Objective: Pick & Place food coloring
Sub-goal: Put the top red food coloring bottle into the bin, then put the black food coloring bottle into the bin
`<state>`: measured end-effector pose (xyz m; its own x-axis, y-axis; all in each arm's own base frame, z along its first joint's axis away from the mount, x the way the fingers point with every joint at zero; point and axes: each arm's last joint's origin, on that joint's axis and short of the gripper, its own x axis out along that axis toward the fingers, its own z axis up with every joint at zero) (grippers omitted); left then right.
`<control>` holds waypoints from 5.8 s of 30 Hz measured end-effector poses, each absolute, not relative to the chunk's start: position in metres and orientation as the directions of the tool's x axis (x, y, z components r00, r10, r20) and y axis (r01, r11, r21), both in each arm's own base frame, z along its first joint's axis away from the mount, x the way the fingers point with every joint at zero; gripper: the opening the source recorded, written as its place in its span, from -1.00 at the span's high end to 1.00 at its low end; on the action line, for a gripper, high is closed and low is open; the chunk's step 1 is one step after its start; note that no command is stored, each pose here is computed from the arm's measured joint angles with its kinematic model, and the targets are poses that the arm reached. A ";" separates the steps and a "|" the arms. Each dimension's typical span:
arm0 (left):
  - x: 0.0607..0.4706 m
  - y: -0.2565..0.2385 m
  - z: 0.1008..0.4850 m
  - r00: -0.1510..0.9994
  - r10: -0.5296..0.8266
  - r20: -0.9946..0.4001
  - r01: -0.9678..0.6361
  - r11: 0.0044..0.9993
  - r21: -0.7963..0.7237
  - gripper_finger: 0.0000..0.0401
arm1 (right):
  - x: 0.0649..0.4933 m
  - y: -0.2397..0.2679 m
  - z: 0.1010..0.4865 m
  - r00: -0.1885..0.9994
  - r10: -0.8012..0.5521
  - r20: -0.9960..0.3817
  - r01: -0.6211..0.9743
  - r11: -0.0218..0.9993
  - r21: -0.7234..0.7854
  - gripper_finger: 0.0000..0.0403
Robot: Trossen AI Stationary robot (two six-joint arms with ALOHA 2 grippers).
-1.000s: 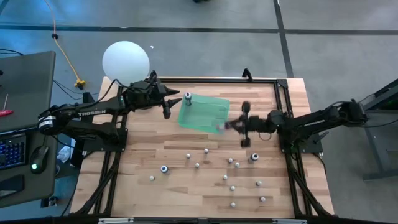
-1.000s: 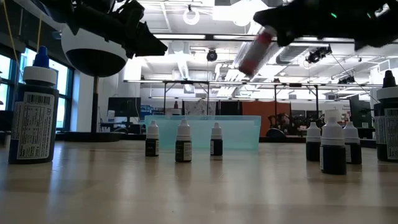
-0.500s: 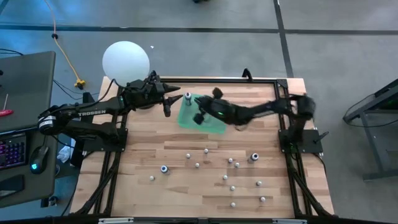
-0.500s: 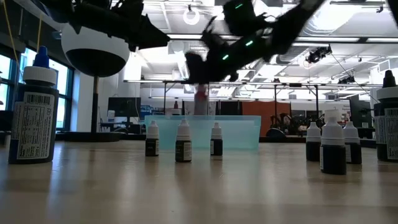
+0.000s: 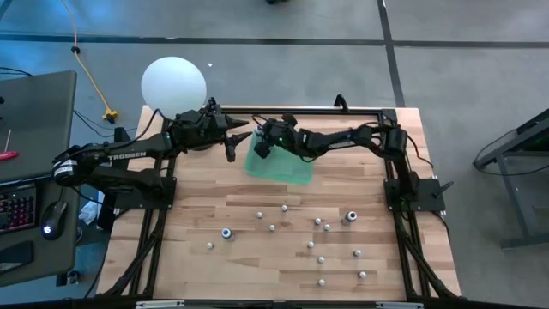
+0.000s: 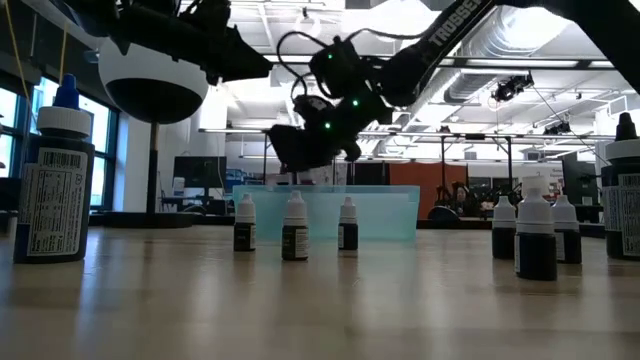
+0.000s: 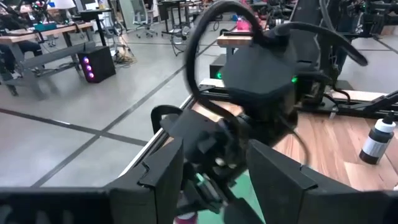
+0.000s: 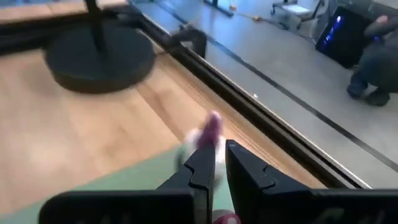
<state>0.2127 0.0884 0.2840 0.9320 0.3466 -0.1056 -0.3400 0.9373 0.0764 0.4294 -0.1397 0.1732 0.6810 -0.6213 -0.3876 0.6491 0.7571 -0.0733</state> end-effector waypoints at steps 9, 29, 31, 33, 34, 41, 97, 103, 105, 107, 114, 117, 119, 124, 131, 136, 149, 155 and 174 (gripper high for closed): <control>0.213 0.088 0.284 0.932 0.346 -0.106 -0.339 0.938 0.076 0.14 | 0.426 -0.150 0.173 0.693 -0.593 -0.410 0.627 0.776 -0.064 0.83; 0.213 0.088 0.284 0.933 0.343 -0.109 -0.337 0.939 0.076 0.14 | 0.345 -0.034 0.327 0.831 -0.284 -0.479 0.265 0.958 -0.108 0.40; 0.213 0.088 0.284 0.933 0.344 -0.110 -0.337 0.938 0.076 0.14 | 0.326 -0.014 0.334 0.813 -0.182 -0.553 0.195 0.980 -0.035 0.40; 0.213 0.088 0.284 0.933 0.344 -0.110 -0.337 0.939 0.076 0.14 | 0.309 0.005 0.337 0.780 -0.080 -0.620 0.137 0.990 0.044 0.40; 0.213 0.088 0.284 0.933 0.343 -0.110 -0.337 0.939 0.075 0.14 | 0.301 0.014 0.335 0.765 -0.033 -0.643 0.108 0.991 0.078 0.40; 0.213 0.088 0.284 0.933 0.343 -0.110 -0.337 0.939 0.075 0.14 | 0.258 0.059 0.295 0.695 0.053 -0.717 0.124 0.973 0.192 0.40; 0.213 0.088 0.283 0.932 0.344 -0.115 -0.337 0.939 0.075 0.14 | 0.213 0.079 0.238 0.084 0.098 -0.992 0.529 0.839 0.128 0.40; 0.213 0.088 0.283 0.932 0.344 -0.115 -0.337 0.939 0.075 0.14 | 0.211 0.080 0.238 0.060 0.132 -0.989 0.525 0.839 0.144 0.40; 0.213 0.088 0.283 0.932 0.344 -0.115 -0.337 0.939 0.075 0.14 | 0.211 0.080 0.238 0.052 0.142 -0.988 0.524 0.839 0.148 0.41; 0.213 0.088 0.283 0.932 0.344 -0.115 -0.337 0.939 0.075 0.14 | 0.211 0.080 0.238 0.053 0.141 -0.989 0.529 0.835 0.148 0.44; 0.213 0.088 0.283 0.932 0.344 -0.116 -0.337 0.939 0.075 0.14 | 0.208 0.080 0.230 0.034 0.170 -0.985 0.537 0.828 0.161 0.63; 0.213 0.088 0.283 0.932 0.344 -0.115 -0.337 0.939 0.075 0.14 | 0.205 0.079 0.225 0.009 0.189 -0.982 0.551 0.819 0.162 0.70; 0.213 0.088 0.283 0.932 0.344 -0.115 -0.337 0.939 0.075 0.14 | 0.206 0.079 0.225 0.014 0.175 -0.984 0.552 0.820 0.153 0.73; 0.213 0.088 0.283 0.932 0.344 -0.114 -0.337 0.939 0.075 0.14 | 0.212 0.078 0.232 0.052 0.176 -0.983 0.555 0.813 0.175 0.79; 0.213 0.088 0.285 0.933 0.344 -0.101 -0.338 0.938 0.076 0.14 | 0.242 0.069 0.272 0.339 0.081 -0.937 0.419 0.879 0.228 0.80; 0.213 0.088 0.285 0.933 0.345 -0.101 -0.338 0.938 0.080 0.14 | 0.269 0.048 0.316 0.604 -0.047 -0.796 0.317 0.930 0.185 0.80; 0.200 0.082 0.289 0.946 0.296 -0.133 -0.263 0.939 0.220 0.14 | 0.361 -0.090 0.289 0.451 -0.214 -0.867 0.264 0.960 -0.099 0.79; 0.181 0.071 0.291 0.952 0.229 -0.203 -0.192 0.963 0.187 0.14 | 0.384 -0.155 0.259 0.298 -0.210 -0.931 0.273 0.953 -0.128 0.79; 0.161 0.051 0.270 0.884 -0.216 -0.416 0.175 0.975 -0.134 0.14 | 0.409 -0.190 0.237 0.292 -0.161 -0.943 0.108 0.985 -0.135 0.44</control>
<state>0.1608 0.0506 0.2699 0.8836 -0.2156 -0.4157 0.1749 0.9754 -0.1342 0.4093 -0.1896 0.2365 0.2917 -0.1614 -0.9428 0.1076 0.9849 -0.1353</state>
